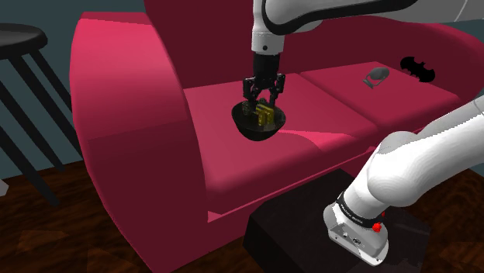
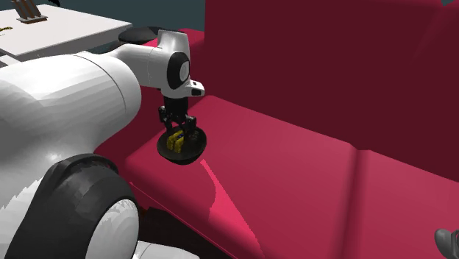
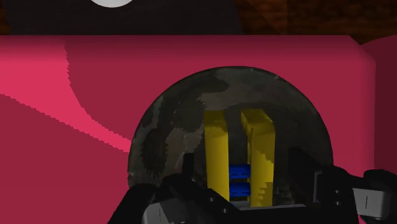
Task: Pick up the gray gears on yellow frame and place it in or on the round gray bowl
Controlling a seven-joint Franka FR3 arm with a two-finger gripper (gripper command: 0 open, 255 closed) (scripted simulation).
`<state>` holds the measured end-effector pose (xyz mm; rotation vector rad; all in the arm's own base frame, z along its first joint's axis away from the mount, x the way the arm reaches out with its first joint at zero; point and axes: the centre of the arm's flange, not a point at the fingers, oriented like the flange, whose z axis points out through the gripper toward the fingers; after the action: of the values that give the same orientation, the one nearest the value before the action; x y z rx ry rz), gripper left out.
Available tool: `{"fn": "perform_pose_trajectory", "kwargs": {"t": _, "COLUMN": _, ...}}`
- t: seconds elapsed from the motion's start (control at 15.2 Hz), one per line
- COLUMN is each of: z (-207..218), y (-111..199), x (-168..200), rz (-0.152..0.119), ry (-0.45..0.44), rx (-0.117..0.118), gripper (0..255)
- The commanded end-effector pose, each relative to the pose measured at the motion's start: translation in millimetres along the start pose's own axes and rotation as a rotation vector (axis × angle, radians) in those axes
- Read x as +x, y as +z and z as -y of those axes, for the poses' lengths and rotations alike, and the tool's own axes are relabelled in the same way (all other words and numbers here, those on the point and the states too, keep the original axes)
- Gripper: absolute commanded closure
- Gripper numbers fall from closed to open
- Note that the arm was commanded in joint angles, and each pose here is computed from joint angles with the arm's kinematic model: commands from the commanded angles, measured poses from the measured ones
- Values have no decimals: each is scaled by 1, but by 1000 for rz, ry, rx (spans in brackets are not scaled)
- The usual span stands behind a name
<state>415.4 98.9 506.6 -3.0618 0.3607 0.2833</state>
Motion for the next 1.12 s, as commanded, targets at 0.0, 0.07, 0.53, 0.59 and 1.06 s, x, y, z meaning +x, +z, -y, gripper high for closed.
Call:
{"fn": "perform_pose_trajectory", "kwargs": {"t": 0.0, "z": 0, "y": 0, "x": 0, "rz": 0, "ry": 0, "rx": 0, "gripper": 0}}
{"fn": "perform_pose_trajectory", "kwargs": {"t": 0.07, "z": 0, "y": 0, "x": 0, "rz": 0, "ry": 0, "rx": 0, "gripper": 0}}
{"fn": "perform_pose_trajectory", "kwargs": {"t": 0.53, "z": 0, "y": -50, "x": 0, "rz": 0, "ry": 0, "rx": 0, "gripper": 0}}
{"fn": "perform_pose_trajectory", "kwargs": {"t": 0.59, "z": 0, "y": -50, "x": 0, "rz": 0, "ry": 0, "rx": 0, "gripper": 0}}
{"fn": "perform_pose_trajectory", "kwargs": {"t": 1.06, "z": 0, "y": -50, "x": 0, "rz": 0, "ry": 0, "rx": 0, "gripper": 0}}
